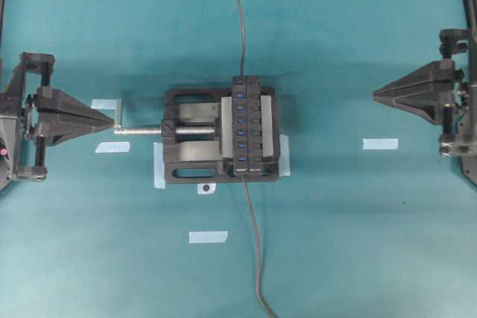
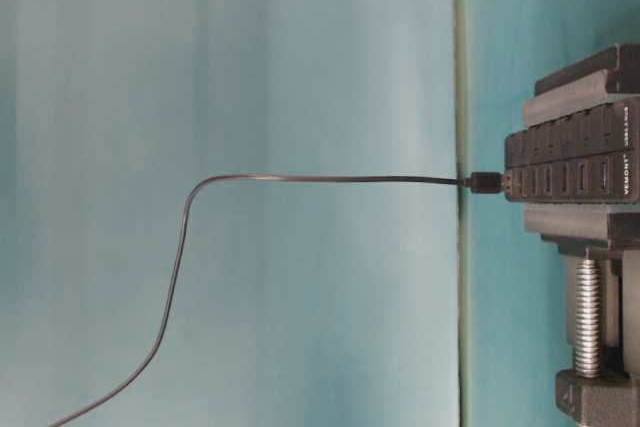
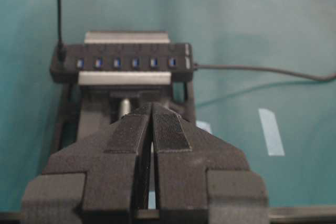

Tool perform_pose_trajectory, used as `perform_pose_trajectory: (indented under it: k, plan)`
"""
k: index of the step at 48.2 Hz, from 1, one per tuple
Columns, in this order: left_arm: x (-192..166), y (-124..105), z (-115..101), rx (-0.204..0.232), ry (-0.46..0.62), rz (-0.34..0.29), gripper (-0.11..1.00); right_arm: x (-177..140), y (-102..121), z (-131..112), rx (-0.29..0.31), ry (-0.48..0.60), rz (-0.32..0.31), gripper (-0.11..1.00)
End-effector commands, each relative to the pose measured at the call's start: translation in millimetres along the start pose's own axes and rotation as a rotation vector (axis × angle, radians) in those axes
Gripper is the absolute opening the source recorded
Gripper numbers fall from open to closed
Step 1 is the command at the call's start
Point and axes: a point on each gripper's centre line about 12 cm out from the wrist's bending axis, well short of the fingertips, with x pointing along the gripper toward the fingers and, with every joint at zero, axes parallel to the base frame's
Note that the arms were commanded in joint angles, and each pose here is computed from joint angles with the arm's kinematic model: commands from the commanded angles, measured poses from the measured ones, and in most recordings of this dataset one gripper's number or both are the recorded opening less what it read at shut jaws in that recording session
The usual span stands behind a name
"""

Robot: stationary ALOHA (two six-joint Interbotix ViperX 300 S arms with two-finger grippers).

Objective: Insert the USB into the second port from the front of the fixed hub.
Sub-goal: 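Move the right gripper from rest toward the clamped USB hub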

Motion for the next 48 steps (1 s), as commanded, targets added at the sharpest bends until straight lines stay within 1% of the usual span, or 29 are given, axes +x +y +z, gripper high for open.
perform_pose_trajectory:
  k: [1,10,14,22,38,48]
  plan:
    - [-2,1,11,0.003,-0.031,0.006,0.00,4,-1,11,0.001,0.018,-0.016,0.03]
    - [-2,2,10,0.004,-0.024,0.009,0.00,19,-10,15,0.014,0.101,-0.068,0.03]
    - [-1,3,10,0.003,-0.024,0.012,0.00,27,-13,17,0.005,0.127,-0.081,0.03]
    - [1,3,9,0.004,-0.018,0.014,0.00,45,-16,18,-0.035,0.176,-0.097,0.03]
    - [3,4,9,0.004,-0.014,0.016,0.00,84,-21,20,-0.115,0.279,-0.104,0.03]
    - [3,4,11,0.004,-0.018,0.016,0.00,112,-29,27,-0.170,0.314,-0.113,0.03]
